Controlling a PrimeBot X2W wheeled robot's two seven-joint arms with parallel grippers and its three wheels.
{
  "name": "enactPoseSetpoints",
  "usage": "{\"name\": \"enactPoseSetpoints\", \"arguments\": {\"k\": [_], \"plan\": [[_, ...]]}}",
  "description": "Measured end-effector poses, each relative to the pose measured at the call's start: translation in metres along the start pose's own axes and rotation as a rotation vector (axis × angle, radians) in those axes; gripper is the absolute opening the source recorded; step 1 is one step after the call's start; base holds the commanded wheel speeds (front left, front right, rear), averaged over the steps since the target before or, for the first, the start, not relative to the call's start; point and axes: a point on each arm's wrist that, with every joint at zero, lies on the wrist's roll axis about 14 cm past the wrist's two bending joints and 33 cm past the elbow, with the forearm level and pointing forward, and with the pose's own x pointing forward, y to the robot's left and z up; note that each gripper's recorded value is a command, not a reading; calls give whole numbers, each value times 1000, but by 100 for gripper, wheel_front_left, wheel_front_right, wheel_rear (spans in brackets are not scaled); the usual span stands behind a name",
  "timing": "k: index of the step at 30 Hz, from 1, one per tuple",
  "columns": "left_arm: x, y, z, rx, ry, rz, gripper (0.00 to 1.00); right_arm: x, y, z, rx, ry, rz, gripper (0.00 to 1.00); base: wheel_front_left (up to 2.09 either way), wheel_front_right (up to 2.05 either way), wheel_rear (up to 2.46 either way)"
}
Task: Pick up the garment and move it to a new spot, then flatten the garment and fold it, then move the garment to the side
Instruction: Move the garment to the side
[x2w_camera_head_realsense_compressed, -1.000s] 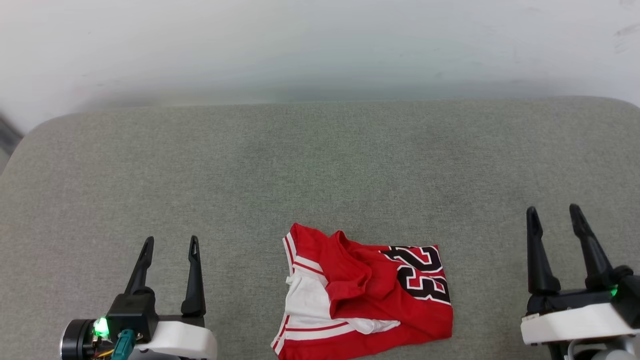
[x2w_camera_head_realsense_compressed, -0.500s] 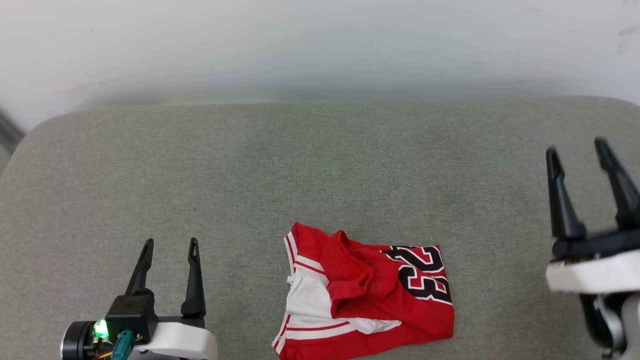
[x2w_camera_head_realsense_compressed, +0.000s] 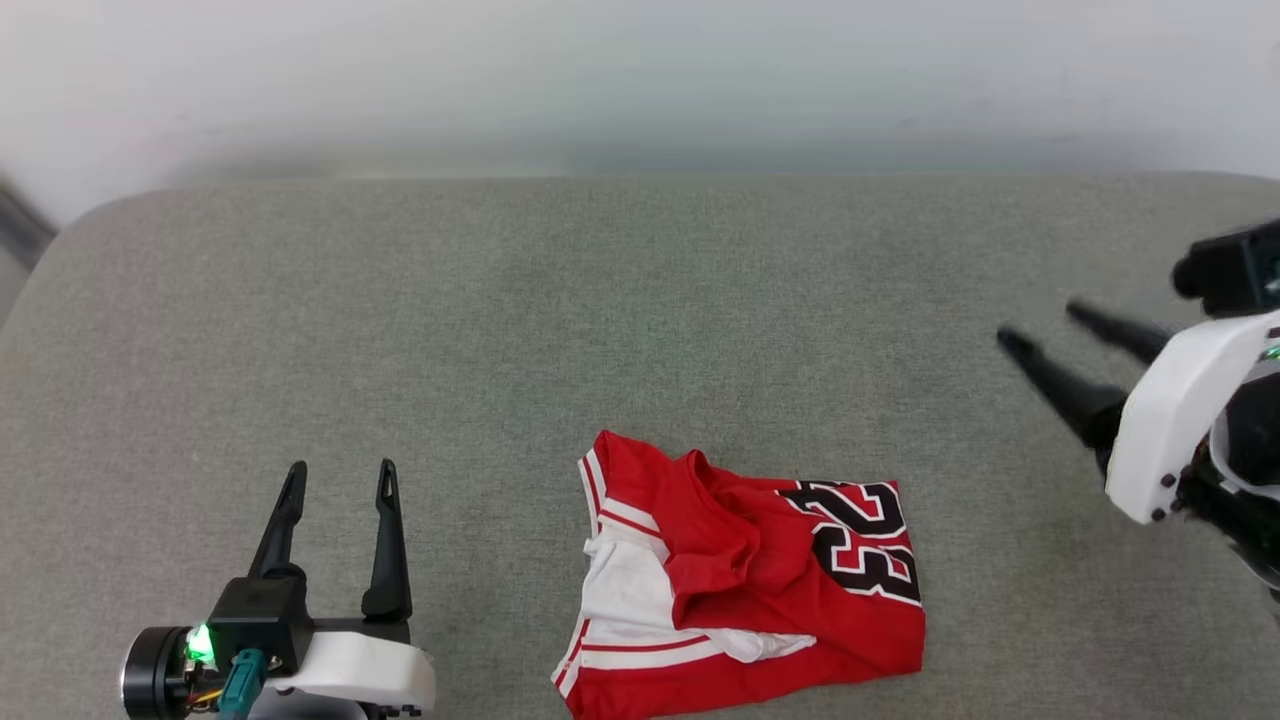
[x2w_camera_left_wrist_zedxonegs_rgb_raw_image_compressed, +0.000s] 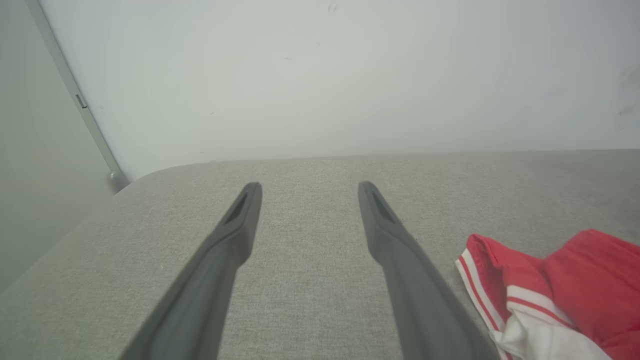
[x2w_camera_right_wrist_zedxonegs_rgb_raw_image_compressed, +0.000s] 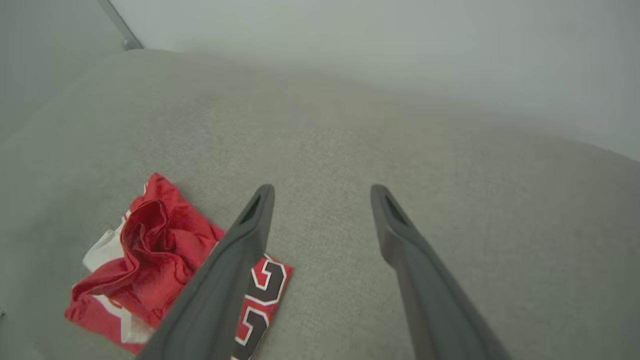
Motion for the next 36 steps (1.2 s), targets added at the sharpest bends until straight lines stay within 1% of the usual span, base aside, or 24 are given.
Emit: {"name": "enactPoseSetpoints", "arguments": {"k": [3,5,8,11,14,17,22,25,28,32,33,34,36], "plan": [[1,0,-3,0,7,1,100,3,6,-42,128,220,69,100,0,0,0],[3,1,-4,1,10,4,100,2,10,-65,221,332,109,100,0,0,0],[7,1,-5,1,11,5,100,0,9,-103,322,485,123,100,0,0,0],[12,1,-8,1,16,3,100,8,11,-121,448,528,138,100,0,0,0],[16,4,-10,6,21,10,100,15,19,-141,522,588,163,100,0,0,0],[20,7,-15,11,32,19,100,23,37,-159,584,640,212,100,0,0,0],[23,10,-22,19,52,28,100,34,56,-178,618,700,258,100,0,0,0],[24,11,-25,21,58,31,100,37,69,-188,618,740,288,100,0,0,0],[25,12,-26,22,63,33,100,38,79,-195,596,766,310,100,0,0,0],[27,12,-26,19,61,35,100,41,81,-200,557,763,308,100,0,0,0],[27,12,-27,19,63,37,100,41,81,-201,549,759,308,46,0,0,0],[26,12,-27,19,63,37,100,42,81,-200,540,754,308,0,0,0,0],[25,12,-25,18,60,39,100,43,79,-197,524,736,302,0,0,0,0]]}}
